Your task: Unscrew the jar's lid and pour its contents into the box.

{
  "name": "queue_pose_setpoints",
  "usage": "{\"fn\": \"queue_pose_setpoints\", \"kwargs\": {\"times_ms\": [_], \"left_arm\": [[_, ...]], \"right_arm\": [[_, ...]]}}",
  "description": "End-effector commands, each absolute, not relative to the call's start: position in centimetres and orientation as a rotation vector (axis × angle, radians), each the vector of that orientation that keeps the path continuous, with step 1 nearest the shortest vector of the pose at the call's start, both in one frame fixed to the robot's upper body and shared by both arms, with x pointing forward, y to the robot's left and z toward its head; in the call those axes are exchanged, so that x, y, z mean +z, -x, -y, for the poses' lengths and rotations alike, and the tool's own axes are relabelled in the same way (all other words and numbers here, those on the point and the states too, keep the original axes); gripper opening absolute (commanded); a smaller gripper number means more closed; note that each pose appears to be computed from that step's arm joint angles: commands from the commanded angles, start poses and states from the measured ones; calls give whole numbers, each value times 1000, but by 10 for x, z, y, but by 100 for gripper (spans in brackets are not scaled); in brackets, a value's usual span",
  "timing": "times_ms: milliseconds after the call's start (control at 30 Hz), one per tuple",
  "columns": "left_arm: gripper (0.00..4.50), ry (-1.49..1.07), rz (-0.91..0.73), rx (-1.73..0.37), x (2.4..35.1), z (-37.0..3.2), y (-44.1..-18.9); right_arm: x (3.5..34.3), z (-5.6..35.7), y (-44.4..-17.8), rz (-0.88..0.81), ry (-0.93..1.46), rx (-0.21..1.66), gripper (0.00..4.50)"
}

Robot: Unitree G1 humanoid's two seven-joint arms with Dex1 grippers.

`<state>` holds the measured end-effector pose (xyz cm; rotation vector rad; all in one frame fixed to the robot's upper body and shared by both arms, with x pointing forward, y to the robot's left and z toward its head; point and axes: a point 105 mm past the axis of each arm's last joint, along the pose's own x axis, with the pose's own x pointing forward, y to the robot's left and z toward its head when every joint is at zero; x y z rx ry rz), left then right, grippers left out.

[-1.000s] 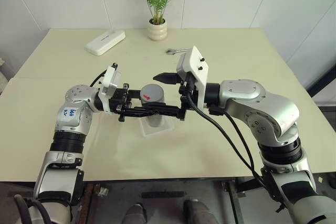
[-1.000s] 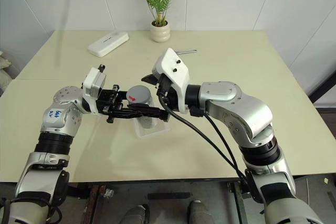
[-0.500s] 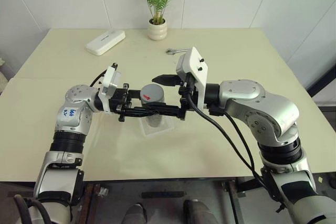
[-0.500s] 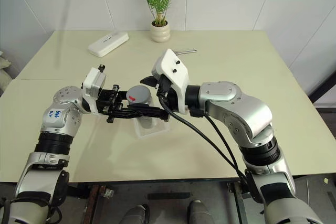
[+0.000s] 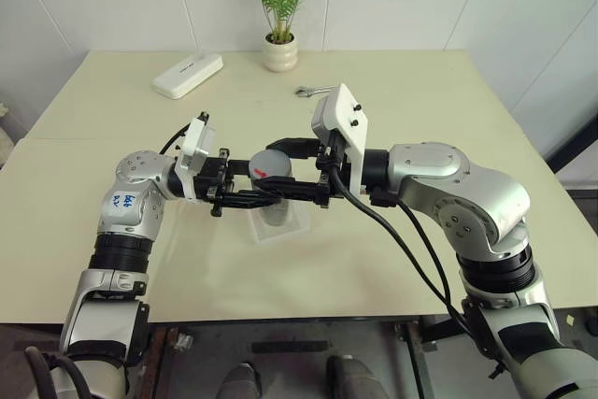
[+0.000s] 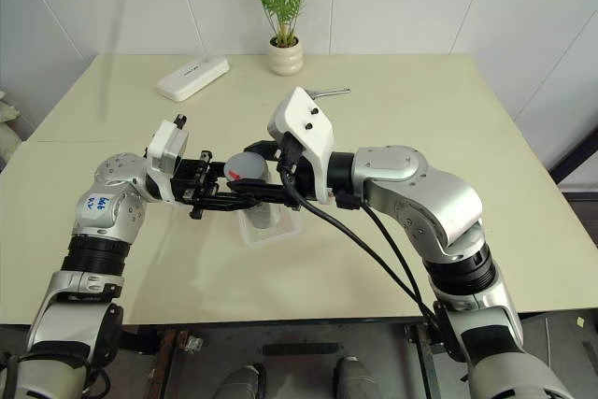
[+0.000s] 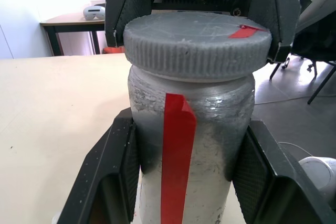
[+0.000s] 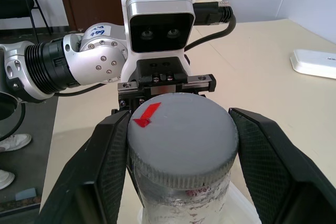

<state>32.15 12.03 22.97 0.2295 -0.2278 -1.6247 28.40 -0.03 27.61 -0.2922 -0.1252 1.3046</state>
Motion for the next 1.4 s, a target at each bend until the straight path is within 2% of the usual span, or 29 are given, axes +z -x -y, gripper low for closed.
{"fn": "queue_pose_setpoints", "kwargs": {"times_ms": [33,667,933,1133,1400], "left_arm": [[197,-265,274,-1638,241,-118,-319],[197,-266,170,-1678,224,-121,-312],[197,-268,188,-1664,225,-122,-312],[197,-317,233,-1534,241,-140,-325],[197,-370,301,-1263,263,-175,-349]], "right_arm": [[293,-1,-274,207,302,1327,290],[328,10,-281,309,352,1282,290],[333,20,-291,313,380,1230,290],[310,58,-317,210,377,1036,290],[235,124,-350,-74,383,692,290]]}}
